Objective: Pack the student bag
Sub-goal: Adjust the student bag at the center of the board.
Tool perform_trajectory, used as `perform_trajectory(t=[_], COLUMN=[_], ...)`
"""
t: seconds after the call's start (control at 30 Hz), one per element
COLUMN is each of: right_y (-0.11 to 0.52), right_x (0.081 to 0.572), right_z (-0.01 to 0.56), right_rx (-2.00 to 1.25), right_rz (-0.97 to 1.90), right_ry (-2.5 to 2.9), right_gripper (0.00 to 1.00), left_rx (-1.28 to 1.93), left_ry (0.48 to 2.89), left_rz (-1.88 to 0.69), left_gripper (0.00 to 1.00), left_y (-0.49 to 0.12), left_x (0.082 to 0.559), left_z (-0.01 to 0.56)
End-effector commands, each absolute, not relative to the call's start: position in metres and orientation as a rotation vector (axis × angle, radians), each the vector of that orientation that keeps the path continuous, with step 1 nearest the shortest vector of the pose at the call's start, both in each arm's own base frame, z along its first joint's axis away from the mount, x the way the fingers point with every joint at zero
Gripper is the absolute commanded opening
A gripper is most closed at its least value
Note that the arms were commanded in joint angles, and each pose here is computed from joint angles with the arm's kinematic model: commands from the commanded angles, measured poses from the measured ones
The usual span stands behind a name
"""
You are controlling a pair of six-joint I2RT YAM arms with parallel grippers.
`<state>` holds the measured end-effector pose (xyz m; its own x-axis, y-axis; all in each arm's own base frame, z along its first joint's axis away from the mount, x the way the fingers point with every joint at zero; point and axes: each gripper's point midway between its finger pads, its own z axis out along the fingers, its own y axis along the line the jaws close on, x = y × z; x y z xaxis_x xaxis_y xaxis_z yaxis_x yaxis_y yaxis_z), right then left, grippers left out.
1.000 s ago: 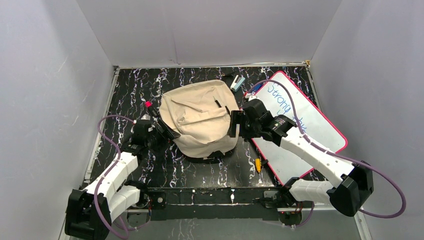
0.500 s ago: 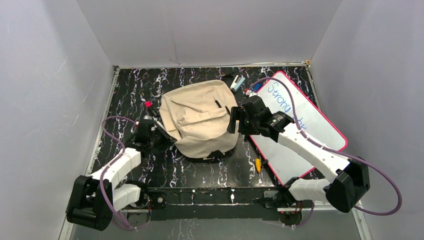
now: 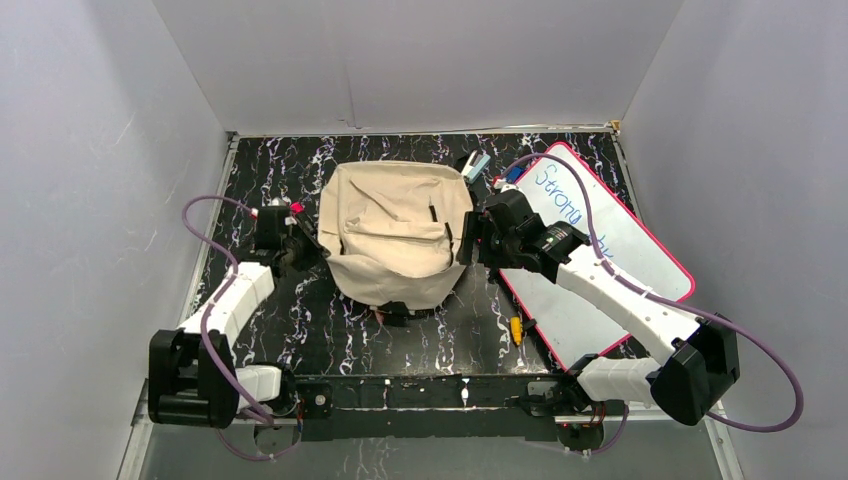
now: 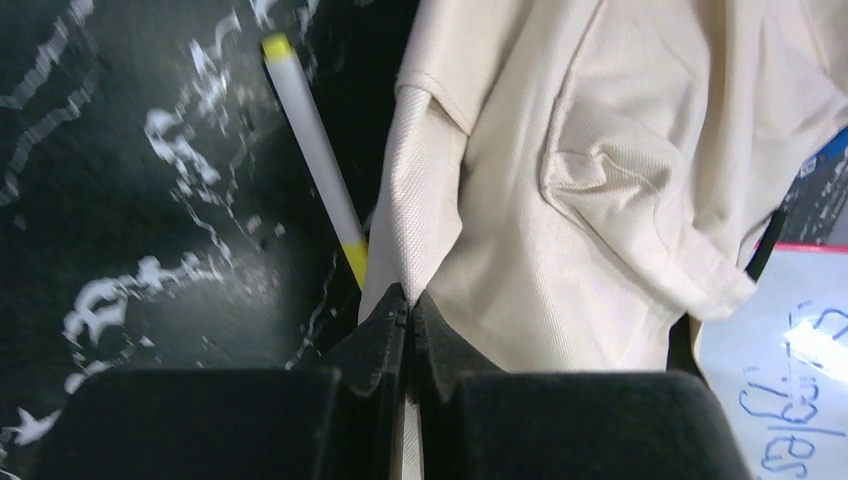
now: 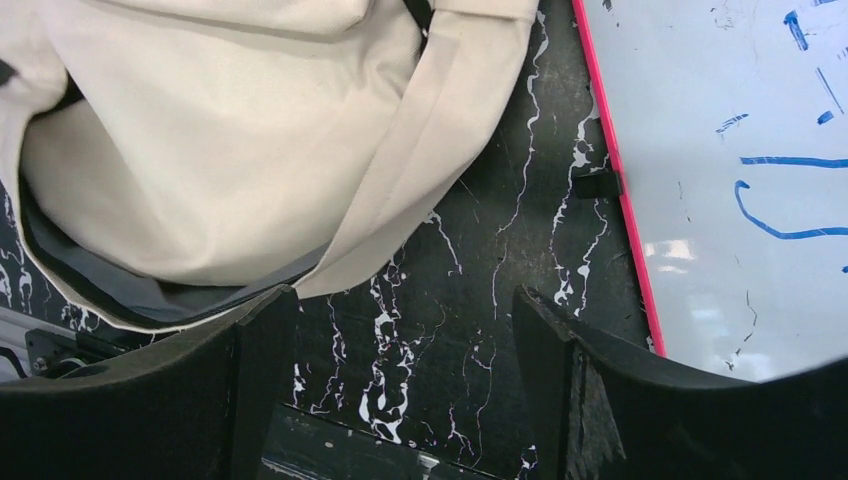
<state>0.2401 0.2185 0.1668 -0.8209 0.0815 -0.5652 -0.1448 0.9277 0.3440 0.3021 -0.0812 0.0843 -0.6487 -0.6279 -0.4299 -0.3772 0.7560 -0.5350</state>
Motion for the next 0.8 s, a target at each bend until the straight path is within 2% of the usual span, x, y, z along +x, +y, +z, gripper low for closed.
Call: perform_trajectory(t=[0.0, 0.1, 0.13, 0.27, 0.37, 0.57, 0.77], right_y=[0.219, 0.219, 0.219, 0.219, 0.216, 0.216, 0.215], right_x=[0.241, 0.239, 0.238, 0.236, 0.234, 0.235, 0.235], right_z=[0.171, 0.168, 0.167, 0.165, 0.164, 0.164, 0.167], right_rx=[-0.056, -0.069, -0.075, -0.097, -0.100, -0.093, -0.088], right_rz=[0.518, 0.519, 0.522, 0.521, 0.512, 0.529, 0.539], right_ry=[2.473, 2.485, 2.487, 2.497, 2.494, 2.478, 2.463], right_gripper=[0.87, 0.87, 0.87, 0.86, 0.86, 0.86, 0.86], left_rx=[-0.654, -0.603, -0.581, -0.465, -0.341, -0.035, 0.164], left_ry=[2.274, 2.269, 2.284, 2.223, 2.139, 2.110, 2.170], left_rz=[-0.422, -0.402, -0.403, -0.449, -0.512, -0.589, -0.666], left_gripper=[0.00, 0.00, 0.04, 0.37, 0.47, 0.49, 0.47], left_y=[-0.049, -0.041, -0.042, -0.039, -0.054, -0.145, -0.208], left_x=[0.339, 0.362, 0.369, 0.394, 0.397, 0.360, 0.285], left_z=[0.113, 0.123, 0.123, 0.161, 0.208, 0.262, 0.242])
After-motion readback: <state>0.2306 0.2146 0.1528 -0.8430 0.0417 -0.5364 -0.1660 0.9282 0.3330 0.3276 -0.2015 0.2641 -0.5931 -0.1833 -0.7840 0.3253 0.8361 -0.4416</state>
